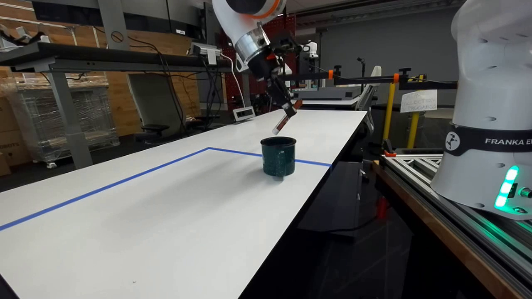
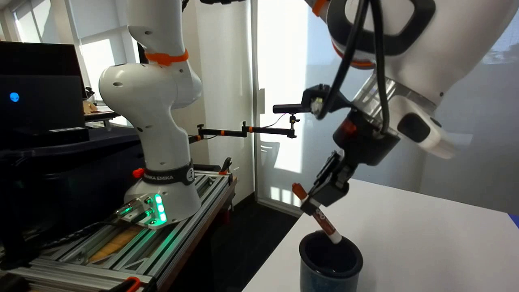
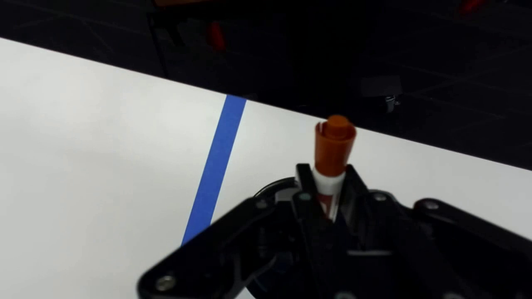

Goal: Remove the marker from the mug.

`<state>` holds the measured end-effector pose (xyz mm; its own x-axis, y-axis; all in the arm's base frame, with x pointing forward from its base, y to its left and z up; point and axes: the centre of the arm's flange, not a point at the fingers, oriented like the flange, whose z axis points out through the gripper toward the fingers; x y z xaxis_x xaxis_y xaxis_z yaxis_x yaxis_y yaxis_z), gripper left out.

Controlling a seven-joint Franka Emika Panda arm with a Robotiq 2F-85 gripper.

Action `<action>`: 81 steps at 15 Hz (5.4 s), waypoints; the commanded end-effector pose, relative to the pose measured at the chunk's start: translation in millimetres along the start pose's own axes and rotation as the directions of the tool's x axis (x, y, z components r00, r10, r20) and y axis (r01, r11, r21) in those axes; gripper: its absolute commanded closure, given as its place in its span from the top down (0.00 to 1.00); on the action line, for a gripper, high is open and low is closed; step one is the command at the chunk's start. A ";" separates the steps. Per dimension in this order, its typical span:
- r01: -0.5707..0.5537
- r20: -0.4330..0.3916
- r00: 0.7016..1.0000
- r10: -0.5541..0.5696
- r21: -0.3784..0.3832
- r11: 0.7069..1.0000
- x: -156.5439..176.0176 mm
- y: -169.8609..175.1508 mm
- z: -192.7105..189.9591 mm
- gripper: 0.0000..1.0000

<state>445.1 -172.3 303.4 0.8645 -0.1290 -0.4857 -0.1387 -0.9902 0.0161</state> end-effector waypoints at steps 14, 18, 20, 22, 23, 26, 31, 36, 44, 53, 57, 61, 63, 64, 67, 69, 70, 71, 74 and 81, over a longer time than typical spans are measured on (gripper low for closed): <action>-0.151 -0.494 0.856 0.154 0.045 0.987 73.3 -11.6 -54.8 0.05; -0.136 -0.463 0.872 0.155 0.075 0.988 99.3 -10.0 -19.3 0.05; -0.134 -0.428 0.890 0.160 0.092 0.987 106.8 -8.6 -1.5 0.05; -0.137 -0.399 0.902 0.166 0.101 0.985 114.2 -7.2 13.8 0.05; -0.138 -0.392 0.905 0.168 0.105 0.985 117.8 -6.4 18.7 0.05; -0.147 -0.388 0.905 0.172 0.093 0.985 128.2 -3.4 28.5 0.05; -0.155 -0.393 0.904 0.170 0.068 0.985 141.0 -0.3 39.9 0.05; -0.147 -0.395 0.904 0.163 0.072 0.987 141.4 -3.2 36.1 0.52; -0.087 -0.352 0.929 0.113 0.088 0.992 90.2 -18.1 -21.5 1.00; -0.100 -0.275 0.954 0.121 0.090 0.991 11.2 -30.1 -89.2 1.00; -0.047 -0.354 0.934 0.051 0.019 0.999 -6.4 -34.2 -100.4 1.00; -0.038 -0.417 0.909 0.014 -0.050 0.998 -16.0 -35.8 -105.5 1.00; -0.037 -0.456 0.890 0.001 -0.070 0.997 -18.0 -35.4 -108.2 1.00; -0.033 -0.464 0.886 -0.005 -0.076 0.997 -19.1 -35.2 -109.3 1.00; -0.041 -0.445 0.895 0.013 -0.054 0.998 -5.7 -32.1 -112.1 1.00; -0.041 -0.453 0.892 0.012 -0.055 0.998 -7.2 -32.3 -112.7 1.00; -0.040 -0.454 0.891 0.011 -0.055 0.998 -7.6 -32.5 -112.0 1.00; -0.040 -0.453 0.891 0.011 -0.055 0.998 -7.8 -32.5 -111.4 1.00; -0.040 -0.454 0.891 0.011 -0.055 0.998 -8.0 -32.6 -111.5 1.00; -0.040 -0.455 0.891 0.011 -0.055 0.998 -8.2 -32.6 -111.8 1.00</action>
<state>496.6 -145.0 404.5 0.9881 -0.1499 -0.0351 -0.1466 -0.9857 0.0833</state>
